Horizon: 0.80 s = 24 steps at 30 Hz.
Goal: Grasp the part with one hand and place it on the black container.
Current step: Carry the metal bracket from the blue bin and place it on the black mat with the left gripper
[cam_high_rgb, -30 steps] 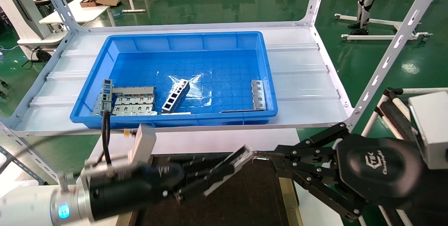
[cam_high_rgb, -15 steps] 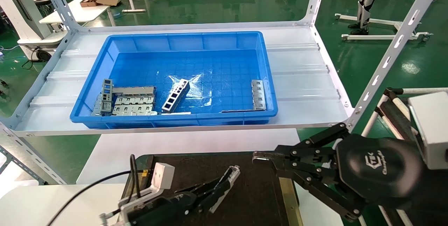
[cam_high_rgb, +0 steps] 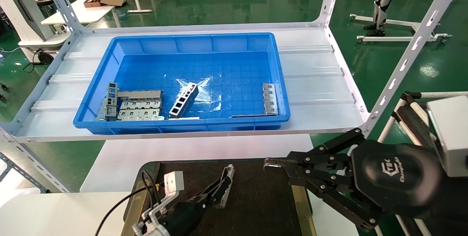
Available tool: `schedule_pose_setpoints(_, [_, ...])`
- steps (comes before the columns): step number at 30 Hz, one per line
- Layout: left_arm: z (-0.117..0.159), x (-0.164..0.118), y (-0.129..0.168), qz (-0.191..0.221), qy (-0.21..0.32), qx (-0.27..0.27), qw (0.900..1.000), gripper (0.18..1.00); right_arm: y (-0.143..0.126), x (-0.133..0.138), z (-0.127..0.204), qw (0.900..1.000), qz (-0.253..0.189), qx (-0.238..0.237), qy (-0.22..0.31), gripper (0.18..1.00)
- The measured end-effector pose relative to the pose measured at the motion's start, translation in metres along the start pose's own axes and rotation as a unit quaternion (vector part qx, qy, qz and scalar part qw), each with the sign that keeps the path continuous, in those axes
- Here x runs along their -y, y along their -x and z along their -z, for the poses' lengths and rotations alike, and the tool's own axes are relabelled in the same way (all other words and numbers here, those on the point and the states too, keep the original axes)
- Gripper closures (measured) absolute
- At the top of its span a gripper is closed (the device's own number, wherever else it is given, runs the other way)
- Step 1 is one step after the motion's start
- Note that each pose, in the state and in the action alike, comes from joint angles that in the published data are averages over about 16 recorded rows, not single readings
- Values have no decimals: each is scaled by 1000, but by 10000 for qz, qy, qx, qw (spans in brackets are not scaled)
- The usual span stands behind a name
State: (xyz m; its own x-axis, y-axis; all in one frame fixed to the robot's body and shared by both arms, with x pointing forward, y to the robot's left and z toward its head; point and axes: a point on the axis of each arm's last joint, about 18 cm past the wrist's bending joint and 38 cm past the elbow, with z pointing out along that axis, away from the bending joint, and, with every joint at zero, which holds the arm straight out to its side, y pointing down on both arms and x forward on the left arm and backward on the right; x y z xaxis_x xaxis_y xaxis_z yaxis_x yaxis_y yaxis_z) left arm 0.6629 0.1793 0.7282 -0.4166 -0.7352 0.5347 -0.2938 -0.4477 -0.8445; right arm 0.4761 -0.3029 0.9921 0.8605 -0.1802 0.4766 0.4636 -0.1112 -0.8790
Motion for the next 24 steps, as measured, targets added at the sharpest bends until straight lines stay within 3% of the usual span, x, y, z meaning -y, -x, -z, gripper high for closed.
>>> schedule_pose_setpoints(11, [-32,-14,5,381,-183,533,9977,830,0,0,0,10000,0,0,0,988])
schedule_pose_setpoints(24, [-46,-25,14,511,-86,863,9949,830,0,0,0,10000,0,0,0,988])
